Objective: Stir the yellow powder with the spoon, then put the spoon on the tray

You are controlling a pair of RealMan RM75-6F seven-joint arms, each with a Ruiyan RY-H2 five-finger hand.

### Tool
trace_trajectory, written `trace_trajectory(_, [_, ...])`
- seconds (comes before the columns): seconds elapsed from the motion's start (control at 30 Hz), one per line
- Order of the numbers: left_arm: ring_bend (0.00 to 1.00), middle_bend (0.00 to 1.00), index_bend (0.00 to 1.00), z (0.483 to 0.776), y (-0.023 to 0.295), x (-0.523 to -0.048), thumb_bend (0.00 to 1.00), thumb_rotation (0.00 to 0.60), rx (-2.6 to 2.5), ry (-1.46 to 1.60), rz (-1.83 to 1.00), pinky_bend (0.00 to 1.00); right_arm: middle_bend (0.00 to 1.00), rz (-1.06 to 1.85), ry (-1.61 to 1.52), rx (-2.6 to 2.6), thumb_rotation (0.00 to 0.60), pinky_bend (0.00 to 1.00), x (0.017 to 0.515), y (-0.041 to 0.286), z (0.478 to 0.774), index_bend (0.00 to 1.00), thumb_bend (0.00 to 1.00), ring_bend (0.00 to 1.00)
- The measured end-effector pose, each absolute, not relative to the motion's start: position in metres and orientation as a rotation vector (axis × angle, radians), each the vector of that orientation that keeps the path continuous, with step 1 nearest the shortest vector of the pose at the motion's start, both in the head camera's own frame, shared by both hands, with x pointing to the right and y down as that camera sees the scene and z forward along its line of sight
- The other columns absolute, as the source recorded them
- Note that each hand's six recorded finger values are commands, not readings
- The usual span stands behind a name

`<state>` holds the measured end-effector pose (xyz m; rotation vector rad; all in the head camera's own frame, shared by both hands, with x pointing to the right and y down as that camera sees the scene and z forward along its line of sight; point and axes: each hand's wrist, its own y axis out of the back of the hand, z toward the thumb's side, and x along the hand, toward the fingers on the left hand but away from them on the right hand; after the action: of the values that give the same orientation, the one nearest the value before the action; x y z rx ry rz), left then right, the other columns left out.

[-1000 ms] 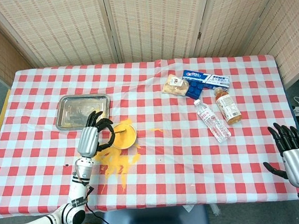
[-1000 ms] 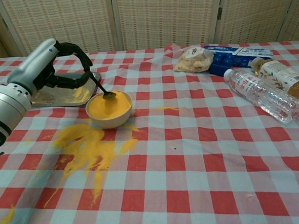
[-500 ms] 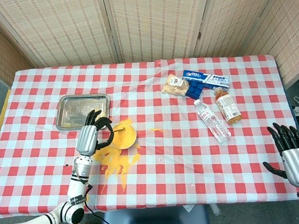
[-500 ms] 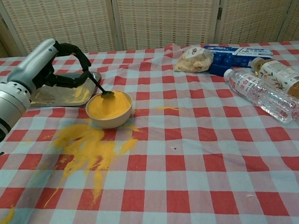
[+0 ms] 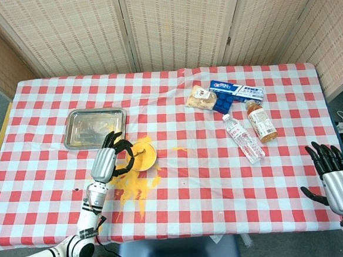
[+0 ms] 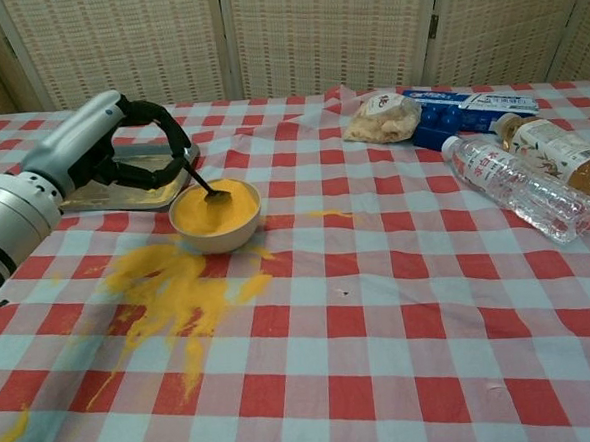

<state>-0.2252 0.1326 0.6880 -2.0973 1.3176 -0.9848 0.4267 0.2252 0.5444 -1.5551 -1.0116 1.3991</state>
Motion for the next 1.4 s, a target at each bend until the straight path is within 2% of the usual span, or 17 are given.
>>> trace_trajectory(0.47, [0.10, 0.38, 0.81, 0.676, 0.129, -0.226, 0.73, 0.600, -2.149, 1.343, -0.997, 0.05, 0.00, 1.400, -1.042, -1.563, 0.600, 0.00, 0.425, 0.225, 0.544, 0.00, 0.06, 0.00])
trace_trajectory(0.97, [0.10, 0.38, 0.81, 0.683, 0.114, -0.232, 0.73, 0.600, -2.045, 1.373, -0.962, 0.05, 0.00, 1.405, -1.026, -1.552, 0.600, 0.00, 0.430, 0.225, 0.544, 0.00, 0.06, 0.00])
trace_trajectory(1.4, [0.10, 0.38, 0.81, 0.688, 0.121, -0.231, 0.72, 0.600, -2.121, 1.327, -1.009, 0.05, 0.00, 1.399, -1.023, -1.548, 0.600, 0.00, 0.429, 0.226, 0.543, 0.00, 0.06, 0.00])
